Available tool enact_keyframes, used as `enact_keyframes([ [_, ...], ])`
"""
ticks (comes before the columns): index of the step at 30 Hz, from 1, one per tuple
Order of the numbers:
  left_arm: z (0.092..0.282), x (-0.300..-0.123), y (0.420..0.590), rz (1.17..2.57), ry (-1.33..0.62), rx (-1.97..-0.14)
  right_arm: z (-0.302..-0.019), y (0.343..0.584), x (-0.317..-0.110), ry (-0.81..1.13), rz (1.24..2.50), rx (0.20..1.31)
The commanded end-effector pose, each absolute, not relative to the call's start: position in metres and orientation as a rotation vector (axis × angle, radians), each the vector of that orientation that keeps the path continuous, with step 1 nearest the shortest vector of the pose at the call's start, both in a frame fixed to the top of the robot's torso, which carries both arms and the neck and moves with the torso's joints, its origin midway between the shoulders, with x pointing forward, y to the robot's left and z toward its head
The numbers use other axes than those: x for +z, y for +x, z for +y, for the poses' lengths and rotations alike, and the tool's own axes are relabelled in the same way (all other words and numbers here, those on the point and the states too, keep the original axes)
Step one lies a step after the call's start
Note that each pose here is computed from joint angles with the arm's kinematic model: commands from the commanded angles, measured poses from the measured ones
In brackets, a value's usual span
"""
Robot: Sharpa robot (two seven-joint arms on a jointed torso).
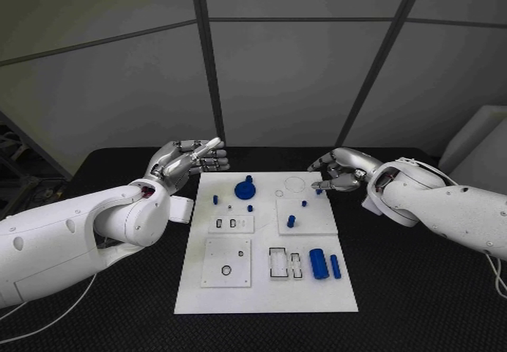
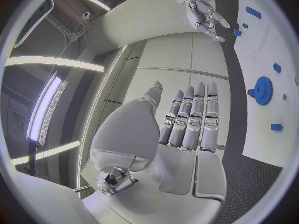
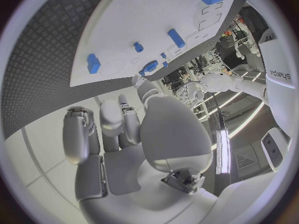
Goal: Assemble the parts on the task board
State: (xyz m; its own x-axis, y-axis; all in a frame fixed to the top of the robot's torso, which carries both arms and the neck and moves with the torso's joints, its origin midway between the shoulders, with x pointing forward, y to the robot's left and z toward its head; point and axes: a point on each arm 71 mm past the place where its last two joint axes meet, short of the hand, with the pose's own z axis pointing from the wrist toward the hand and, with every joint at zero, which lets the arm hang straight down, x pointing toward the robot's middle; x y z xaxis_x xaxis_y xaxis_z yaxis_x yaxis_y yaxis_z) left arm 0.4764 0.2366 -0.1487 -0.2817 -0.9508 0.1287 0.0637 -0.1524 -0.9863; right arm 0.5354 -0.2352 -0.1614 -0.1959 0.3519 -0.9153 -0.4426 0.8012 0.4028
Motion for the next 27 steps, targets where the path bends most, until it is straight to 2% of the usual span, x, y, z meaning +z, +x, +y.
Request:
enact_keyframes([
  [1, 0.235, -0.147, 0.476, 1.275, -1.085, -1.591, -0.245, 0.536, -0.161, -0.051, 1.627, 0.783],
  [7, 0.235, -0.149, 0.477, 1.278, -1.09, -1.587, -0.257, 0.542, -0.165, -0.018, 1.629, 0.747],
  [27, 0.234, -0.152, 0.479, 1.28, -1.094, -1.583, -0.255, 0.55, -0.193, -0.013, 1.735, 0.674],
])
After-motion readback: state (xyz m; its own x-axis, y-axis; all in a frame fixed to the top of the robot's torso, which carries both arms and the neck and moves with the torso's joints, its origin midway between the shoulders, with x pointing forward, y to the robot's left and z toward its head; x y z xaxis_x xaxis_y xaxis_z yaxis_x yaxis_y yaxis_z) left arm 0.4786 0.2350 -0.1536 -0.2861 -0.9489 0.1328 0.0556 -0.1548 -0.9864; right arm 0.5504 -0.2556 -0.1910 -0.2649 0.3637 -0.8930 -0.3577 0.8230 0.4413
